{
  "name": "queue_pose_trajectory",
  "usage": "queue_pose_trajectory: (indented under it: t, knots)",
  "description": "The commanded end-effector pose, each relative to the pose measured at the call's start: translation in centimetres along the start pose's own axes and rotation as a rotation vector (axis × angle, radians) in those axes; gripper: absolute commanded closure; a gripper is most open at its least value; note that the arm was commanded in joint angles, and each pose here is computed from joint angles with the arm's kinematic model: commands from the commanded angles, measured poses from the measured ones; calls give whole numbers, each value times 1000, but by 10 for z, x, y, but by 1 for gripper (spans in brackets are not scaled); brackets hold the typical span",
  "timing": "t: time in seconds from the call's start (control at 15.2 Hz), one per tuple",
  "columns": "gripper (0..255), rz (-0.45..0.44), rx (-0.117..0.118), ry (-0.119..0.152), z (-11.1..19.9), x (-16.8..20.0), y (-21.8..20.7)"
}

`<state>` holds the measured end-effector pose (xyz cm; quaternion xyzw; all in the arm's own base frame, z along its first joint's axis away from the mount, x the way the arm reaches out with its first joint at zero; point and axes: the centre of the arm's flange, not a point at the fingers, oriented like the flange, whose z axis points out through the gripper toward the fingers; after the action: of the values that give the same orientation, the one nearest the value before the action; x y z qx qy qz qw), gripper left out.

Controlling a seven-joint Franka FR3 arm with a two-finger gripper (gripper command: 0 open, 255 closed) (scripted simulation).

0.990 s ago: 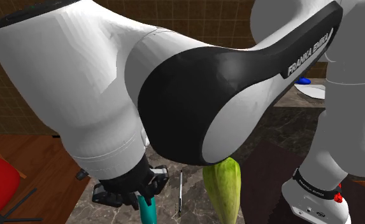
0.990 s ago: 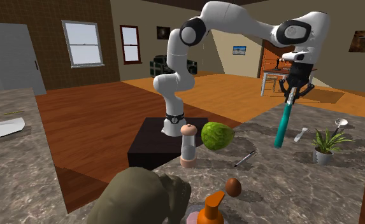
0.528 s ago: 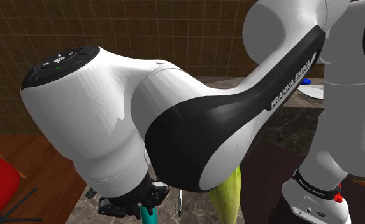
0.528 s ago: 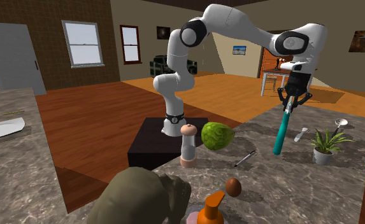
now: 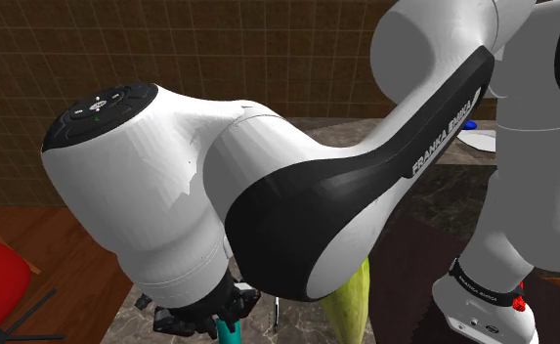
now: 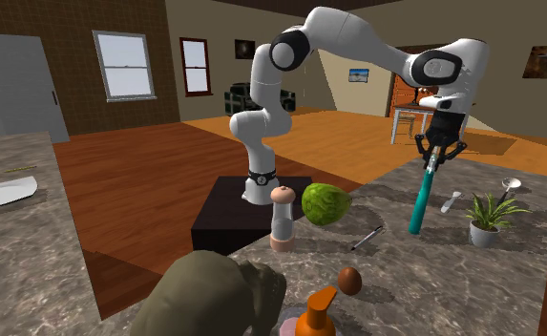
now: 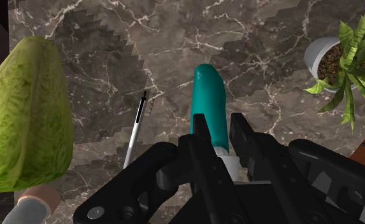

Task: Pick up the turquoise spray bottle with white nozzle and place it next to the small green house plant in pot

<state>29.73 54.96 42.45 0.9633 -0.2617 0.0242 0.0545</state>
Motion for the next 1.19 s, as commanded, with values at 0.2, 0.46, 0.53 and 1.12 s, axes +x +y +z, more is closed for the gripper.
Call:
queue_pose_trajectory:
  t: [0.2, 0.46, 0.53, 1.12]
  knots:
    - [0, 0, 0, 0, 0, 0, 0]
    - [0, 0, 0, 0, -26, 0, 0]
    - [0, 0, 0, 0, -40, 0, 0]
    - [0, 0, 0, 0, -50, 0, 0]
